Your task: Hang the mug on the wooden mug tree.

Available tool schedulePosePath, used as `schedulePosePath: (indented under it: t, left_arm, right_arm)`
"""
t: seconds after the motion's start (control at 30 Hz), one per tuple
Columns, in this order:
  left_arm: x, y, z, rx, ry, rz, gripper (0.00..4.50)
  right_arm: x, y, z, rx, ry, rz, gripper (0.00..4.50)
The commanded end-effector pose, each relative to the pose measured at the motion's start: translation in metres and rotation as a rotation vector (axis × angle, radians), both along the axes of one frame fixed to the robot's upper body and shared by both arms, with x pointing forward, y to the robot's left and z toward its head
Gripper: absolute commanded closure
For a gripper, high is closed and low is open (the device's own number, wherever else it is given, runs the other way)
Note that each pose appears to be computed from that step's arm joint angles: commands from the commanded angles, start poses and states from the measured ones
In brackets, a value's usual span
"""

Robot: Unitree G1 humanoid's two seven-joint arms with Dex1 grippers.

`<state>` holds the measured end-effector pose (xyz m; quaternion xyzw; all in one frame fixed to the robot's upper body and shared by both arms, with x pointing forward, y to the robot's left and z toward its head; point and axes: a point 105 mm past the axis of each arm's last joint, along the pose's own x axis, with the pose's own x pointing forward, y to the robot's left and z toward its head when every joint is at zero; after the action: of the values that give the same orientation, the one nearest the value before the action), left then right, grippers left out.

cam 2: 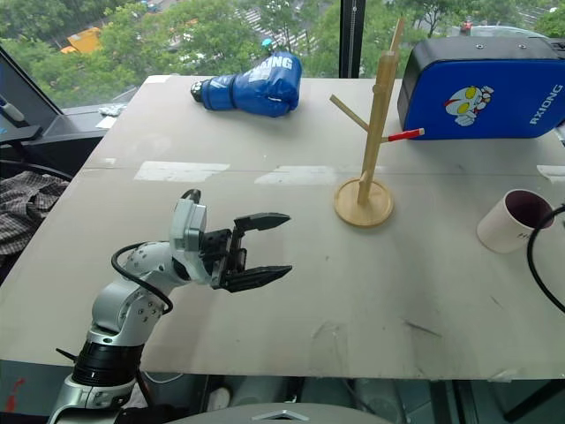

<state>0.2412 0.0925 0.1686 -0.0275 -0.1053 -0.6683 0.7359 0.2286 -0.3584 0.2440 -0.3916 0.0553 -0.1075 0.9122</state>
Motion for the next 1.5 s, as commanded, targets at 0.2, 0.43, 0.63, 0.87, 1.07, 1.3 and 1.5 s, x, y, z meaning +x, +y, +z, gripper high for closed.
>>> schedulePosePath:
  t: [0.2, 0.43, 0.63, 0.87, 1.07, 1.3, 1.5]
  left_arm:
    - [0.003, -0.009, 0.011, -0.021, -0.038, -0.045, 0.0]
    - [0.002, -0.008, 0.011, -0.019, -0.023, -0.028, 0.0]
    - [0.001, -0.005, 0.008, -0.009, -0.015, -0.02, 0.0]
    - [0.003, -0.008, 0.013, -0.022, -0.021, -0.044, 0.0]
    - [0.002, -0.007, 0.013, -0.015, -0.027, -0.044, 0.0]
    - [-0.002, -0.007, 0.014, -0.009, -0.025, -0.029, 0.0]
    - [-0.002, -0.005, 0.014, -0.003, -0.023, -0.016, 0.0]
  right_arm:
    - [-0.003, -0.053, -0.09, 0.104, 0.223, -0.267, 4.41]
    - [-0.01, -0.057, -0.122, 0.118, 0.359, -0.197, 1.83]
    - [-0.012, -0.031, -0.056, 0.287, 0.254, 0.061, 1.06]
    - [0.017, -0.047, -0.05, 0.235, 0.235, 0.057, 1.06]
    - [0.041, -0.052, -0.063, 0.238, 0.289, 0.084, 1.06]
    - [0.058, -0.05, -0.076, 0.28, 0.324, 0.129, 1.06]
    - [0.061, -0.034, -0.08, 0.345, 0.347, 0.2, 1.06]
